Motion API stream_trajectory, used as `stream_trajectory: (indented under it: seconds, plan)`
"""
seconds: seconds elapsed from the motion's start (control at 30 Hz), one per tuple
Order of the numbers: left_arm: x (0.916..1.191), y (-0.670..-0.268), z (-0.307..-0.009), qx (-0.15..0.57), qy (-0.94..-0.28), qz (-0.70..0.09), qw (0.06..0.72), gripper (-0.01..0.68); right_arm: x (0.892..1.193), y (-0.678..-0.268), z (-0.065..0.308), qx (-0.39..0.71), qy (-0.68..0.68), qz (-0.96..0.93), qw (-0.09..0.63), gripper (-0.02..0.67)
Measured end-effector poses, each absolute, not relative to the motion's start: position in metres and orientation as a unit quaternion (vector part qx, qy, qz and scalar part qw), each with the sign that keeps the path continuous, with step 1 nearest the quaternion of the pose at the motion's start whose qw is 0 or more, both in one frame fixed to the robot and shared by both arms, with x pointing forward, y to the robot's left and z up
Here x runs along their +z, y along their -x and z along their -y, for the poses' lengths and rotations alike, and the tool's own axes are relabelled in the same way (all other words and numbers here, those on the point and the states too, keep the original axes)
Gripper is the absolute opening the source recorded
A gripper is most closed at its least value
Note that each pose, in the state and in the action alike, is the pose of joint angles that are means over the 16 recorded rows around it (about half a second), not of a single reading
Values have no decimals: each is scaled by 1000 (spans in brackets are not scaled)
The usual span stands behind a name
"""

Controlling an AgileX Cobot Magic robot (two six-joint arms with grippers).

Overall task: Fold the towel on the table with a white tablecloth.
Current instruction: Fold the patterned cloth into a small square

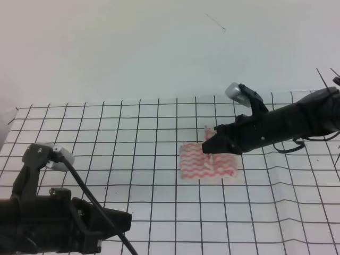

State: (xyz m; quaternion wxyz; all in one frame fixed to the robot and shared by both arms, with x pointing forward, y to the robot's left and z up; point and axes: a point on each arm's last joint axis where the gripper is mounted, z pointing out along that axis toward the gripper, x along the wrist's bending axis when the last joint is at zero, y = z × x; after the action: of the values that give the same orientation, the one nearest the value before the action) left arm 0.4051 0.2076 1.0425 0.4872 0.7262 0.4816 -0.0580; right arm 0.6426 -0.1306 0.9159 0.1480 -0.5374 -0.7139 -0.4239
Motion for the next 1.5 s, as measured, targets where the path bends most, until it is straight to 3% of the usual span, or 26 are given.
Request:
stream_trajectory:
  seconds: [0.7, 0.97, 1.13, 1.5]
  plan:
    - [1042, -405, -208, -55, -730, -477, 487, -1, 918, -639, 105, -441, 518, 720, 139, 0]
    - [1042, -404, -207, -59, -732, -474, 486, -1, 915, -642, 96, -444, 507, 723, 151, 31]
    - [1042, -403, -207, -62, -734, -472, 485, -1, 910, -645, 93, -443, 501, 725, 165, 76]
    - [1042, -402, -207, -64, -739, -468, 481, -1, 916, -649, 89, -455, 473, 730, 190, 262]
